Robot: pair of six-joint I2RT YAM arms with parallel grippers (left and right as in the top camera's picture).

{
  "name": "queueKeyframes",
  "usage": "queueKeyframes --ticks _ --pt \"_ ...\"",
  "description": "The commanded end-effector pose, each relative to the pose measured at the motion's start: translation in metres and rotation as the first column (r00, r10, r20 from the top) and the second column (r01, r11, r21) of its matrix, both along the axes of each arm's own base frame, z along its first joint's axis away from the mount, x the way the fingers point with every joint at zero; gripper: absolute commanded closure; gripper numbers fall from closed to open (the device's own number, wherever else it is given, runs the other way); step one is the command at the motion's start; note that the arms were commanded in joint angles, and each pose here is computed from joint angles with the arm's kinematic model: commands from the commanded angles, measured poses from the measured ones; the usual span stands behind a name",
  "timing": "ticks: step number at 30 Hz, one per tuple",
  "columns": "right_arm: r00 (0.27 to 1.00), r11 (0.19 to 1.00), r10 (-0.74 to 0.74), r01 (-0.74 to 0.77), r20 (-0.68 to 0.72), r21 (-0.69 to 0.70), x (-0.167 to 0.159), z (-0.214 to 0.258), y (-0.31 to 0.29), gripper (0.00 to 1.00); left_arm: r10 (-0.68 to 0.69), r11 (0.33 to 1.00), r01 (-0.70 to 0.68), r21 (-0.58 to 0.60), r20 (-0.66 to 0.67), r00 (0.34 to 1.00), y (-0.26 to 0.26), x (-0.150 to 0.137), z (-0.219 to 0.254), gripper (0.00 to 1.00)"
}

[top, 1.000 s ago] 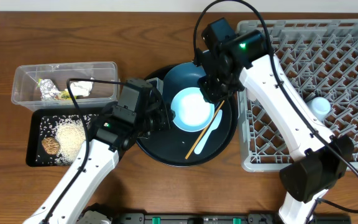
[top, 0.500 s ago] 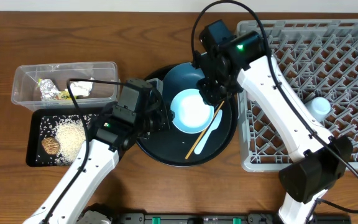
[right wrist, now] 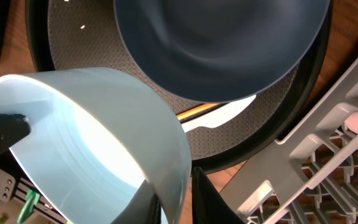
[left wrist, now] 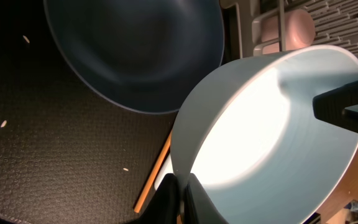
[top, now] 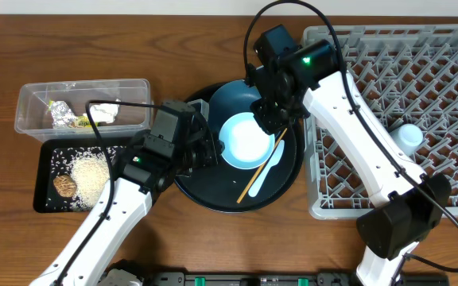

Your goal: Sort waste into correct bins and load items into the dishwasher rack

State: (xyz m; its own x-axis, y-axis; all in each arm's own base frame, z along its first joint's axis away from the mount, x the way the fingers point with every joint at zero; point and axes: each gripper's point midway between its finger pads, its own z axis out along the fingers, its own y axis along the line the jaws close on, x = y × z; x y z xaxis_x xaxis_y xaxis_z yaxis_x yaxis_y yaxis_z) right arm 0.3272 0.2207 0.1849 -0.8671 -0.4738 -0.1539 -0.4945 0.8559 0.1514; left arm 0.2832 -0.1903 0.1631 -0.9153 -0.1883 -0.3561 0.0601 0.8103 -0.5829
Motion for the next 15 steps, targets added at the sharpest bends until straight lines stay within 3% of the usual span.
queueKeyframes --ticks 1,4,12,13,15 --pt "0.999 1.000 0.004 -0.005 0.042 0.004 0.002 0.012 0.002 0.89 -0.013 1.000 0.014 -0.004 0.023 1.000 -0.003 0.003 0.008 0.94" --pt "0.999 1.000 0.001 -0.001 0.044 0.006 0.003 0.012 0.002 0.99 -0.017 1.000 0.018 -0.014 0.034 0.999 -0.004 0.004 0.011 0.94" --pt "0.998 0.999 -0.027 0.025 0.063 0.022 0.009 0.013 0.004 0.99 -0.027 0.996 0.041 -0.084 0.159 0.987 -0.010 0.009 0.048 0.93" --pt "0.997 0.999 -0.031 0.029 0.069 0.027 0.011 0.015 0.003 0.99 -0.027 0.994 0.046 -0.098 0.186 0.982 -0.011 0.008 0.057 0.91" --pt "0.995 0.998 -0.057 0.054 0.082 0.038 0.016 0.020 -0.001 0.99 -0.030 0.989 0.065 -0.133 0.251 0.967 -0.013 0.007 0.080 0.66"
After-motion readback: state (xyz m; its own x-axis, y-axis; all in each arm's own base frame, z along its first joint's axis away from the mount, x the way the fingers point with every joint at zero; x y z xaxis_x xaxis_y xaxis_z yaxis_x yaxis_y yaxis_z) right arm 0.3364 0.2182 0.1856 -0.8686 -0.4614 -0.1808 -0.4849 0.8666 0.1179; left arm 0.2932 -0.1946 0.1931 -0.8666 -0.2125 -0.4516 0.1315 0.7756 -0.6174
